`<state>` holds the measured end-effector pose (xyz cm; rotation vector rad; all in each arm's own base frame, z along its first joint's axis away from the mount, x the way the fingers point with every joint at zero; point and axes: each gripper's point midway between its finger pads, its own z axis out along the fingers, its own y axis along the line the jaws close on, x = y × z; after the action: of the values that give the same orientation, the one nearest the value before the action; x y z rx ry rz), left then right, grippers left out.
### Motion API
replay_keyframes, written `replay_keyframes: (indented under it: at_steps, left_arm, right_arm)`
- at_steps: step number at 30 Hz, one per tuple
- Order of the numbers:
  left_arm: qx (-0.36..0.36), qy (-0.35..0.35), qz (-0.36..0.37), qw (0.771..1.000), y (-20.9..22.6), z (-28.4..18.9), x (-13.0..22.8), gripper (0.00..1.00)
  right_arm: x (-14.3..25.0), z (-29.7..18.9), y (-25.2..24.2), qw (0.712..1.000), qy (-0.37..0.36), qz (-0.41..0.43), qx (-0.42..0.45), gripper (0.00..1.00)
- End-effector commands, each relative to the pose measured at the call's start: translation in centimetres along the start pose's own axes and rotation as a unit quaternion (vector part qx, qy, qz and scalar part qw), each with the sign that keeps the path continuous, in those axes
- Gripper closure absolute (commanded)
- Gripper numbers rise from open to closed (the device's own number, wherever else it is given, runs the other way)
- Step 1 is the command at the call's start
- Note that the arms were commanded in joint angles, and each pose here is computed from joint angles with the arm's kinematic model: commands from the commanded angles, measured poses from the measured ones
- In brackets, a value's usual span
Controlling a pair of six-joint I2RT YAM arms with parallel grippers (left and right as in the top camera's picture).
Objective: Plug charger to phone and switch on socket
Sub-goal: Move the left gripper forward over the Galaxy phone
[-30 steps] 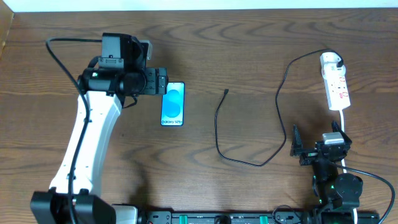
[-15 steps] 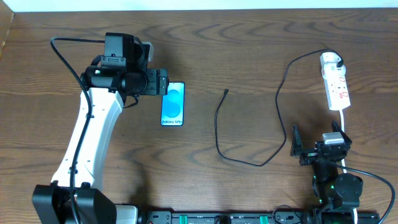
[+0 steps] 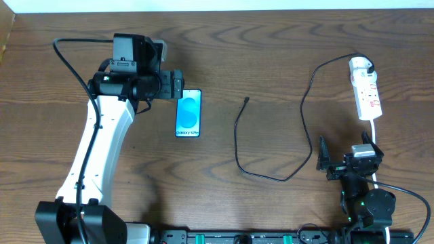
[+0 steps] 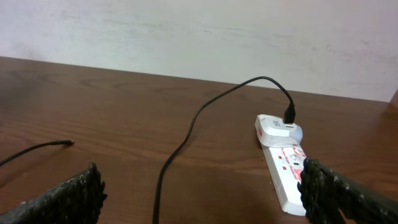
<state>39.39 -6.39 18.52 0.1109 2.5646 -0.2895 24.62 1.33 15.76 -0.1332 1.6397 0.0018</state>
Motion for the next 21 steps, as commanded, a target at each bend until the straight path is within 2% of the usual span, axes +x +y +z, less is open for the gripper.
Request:
replay_keyframes:
  at_steps: [1,6,11,15,21]
  left_arm:
    - [0.006,-0.019,-0.007,1.0,-0.7,-0.6,-1.3,0.07]
    - [-0.043,-0.035,0.002,0.998,-0.3,-2.1,-2.8,0.07]
    - [-0.056,-0.042,-0.016,0.997,-0.9,-3.7,-3.8,0.07]
    - [-0.059,-0.015,-0.042,0.997,-0.9,-3.6,-3.2,0.07]
    - [-0.068,0.034,-0.051,0.996,-1.1,-0.9,-2.5,0.06]
  right_arm:
    - [0.1,0.0,0.0,1.0,0.0,0.005,0.001,0.01]
    - [0.1,0.0,0.0,1.0,0.0,0.005,0.001,0.01]
    - [0.1,0.0,0.0,1.0,0.0,0.005,0.001,0.01]
    - [0.1,0.0,0.0,1.0,0.0,0.005,0.001,0.01]
    - [0.1,0.0,0.0,1.0,0.0,0.005,0.001,0.01]
